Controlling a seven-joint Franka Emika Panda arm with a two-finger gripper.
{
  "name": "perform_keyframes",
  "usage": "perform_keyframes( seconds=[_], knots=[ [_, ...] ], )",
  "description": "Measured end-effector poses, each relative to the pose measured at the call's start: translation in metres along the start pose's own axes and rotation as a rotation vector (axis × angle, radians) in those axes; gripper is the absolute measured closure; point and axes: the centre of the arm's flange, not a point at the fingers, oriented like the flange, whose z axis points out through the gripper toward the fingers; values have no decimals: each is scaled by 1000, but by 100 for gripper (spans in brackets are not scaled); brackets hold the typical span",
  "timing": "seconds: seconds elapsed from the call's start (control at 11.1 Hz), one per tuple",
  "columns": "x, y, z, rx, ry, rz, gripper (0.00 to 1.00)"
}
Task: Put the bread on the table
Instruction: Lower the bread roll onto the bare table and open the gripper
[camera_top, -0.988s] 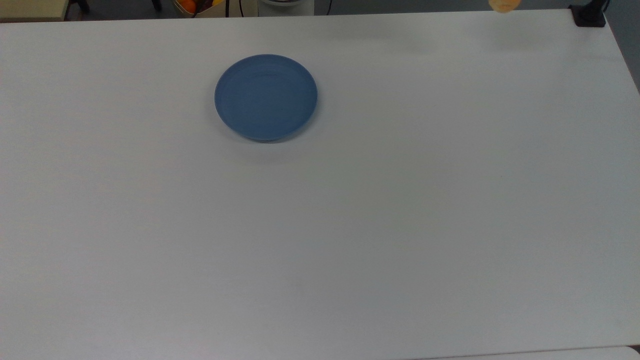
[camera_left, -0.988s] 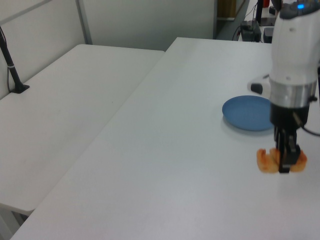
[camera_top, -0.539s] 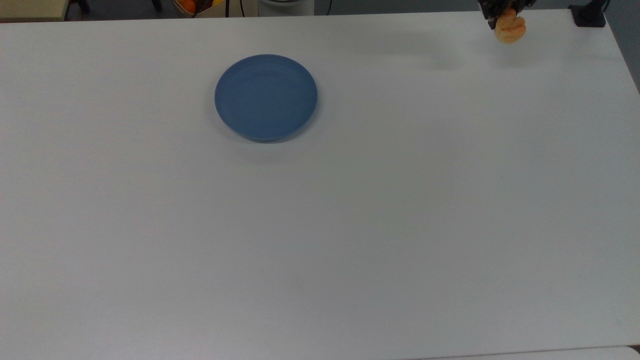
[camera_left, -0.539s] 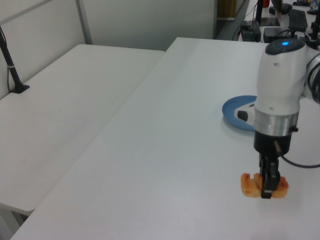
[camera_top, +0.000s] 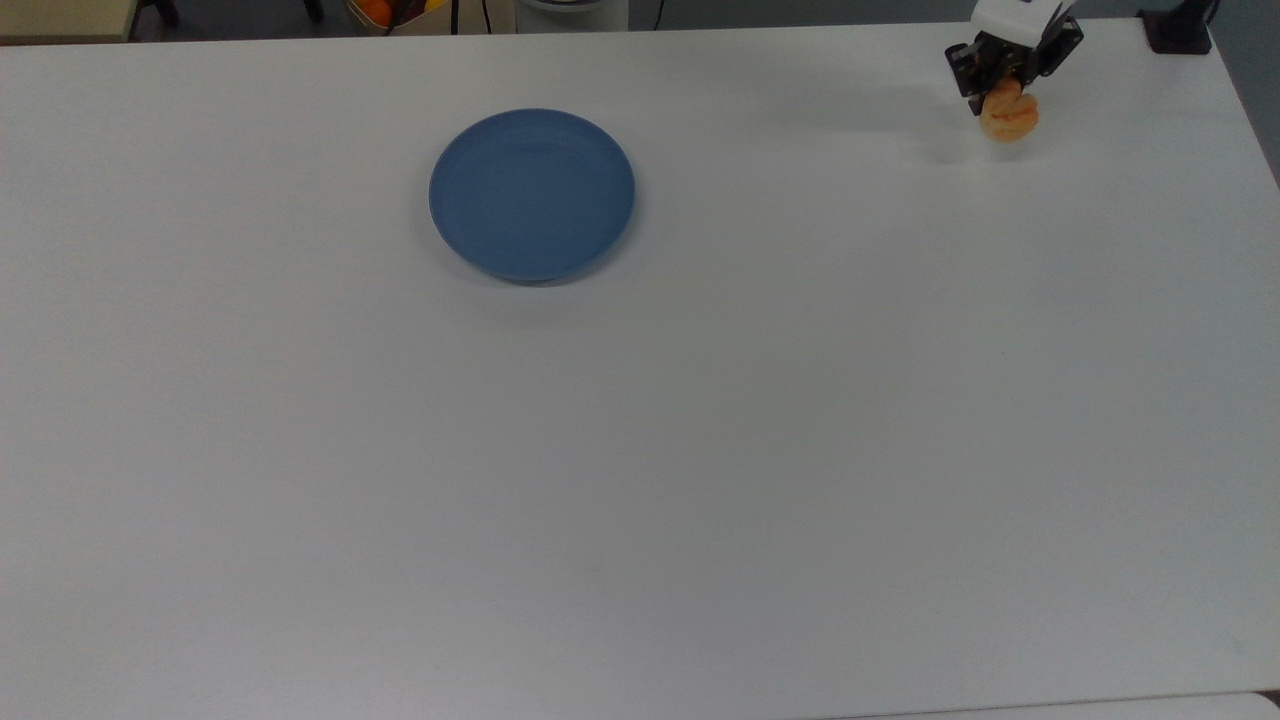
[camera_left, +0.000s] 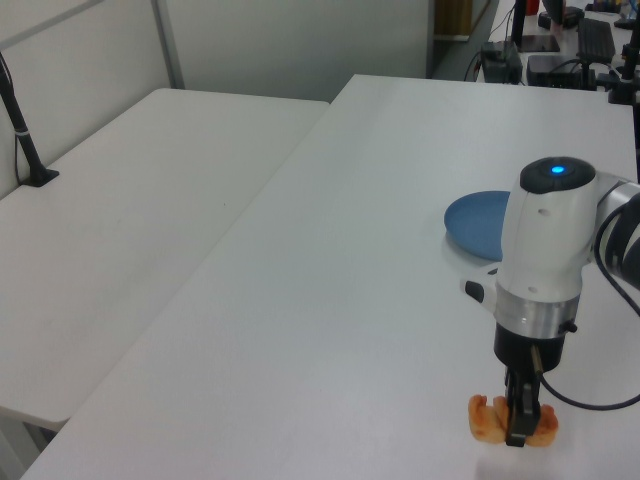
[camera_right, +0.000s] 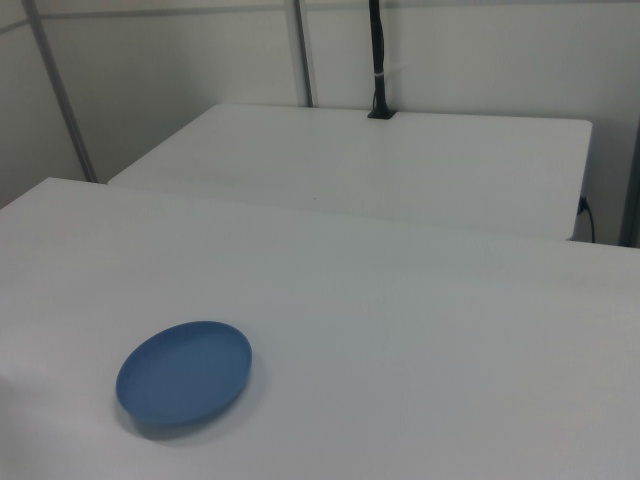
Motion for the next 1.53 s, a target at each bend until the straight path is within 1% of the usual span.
perform_keyframes(
  seconds=[0.18,0.36,0.54,0.63,0.81,0.99,1.08,1.17,1.35,1.53],
  knots=[
    [-1,-1,17,-8,-10,10,62],
    [-8,-7,34,-37,-17,24,62],
    [-8,-3,49,-64,-20,41,59],
    [-6,-2,50,-66,-20,44,56],
    [-6,-2,51,-66,-21,46,46],
    [-4,1,54,-70,-24,51,20],
    [-3,4,55,-72,-24,55,4],
    [-1,5,54,-72,-22,59,0],
    [7,9,46,-65,-5,72,0],
    [24,24,27,-65,23,107,0]
  ],
)
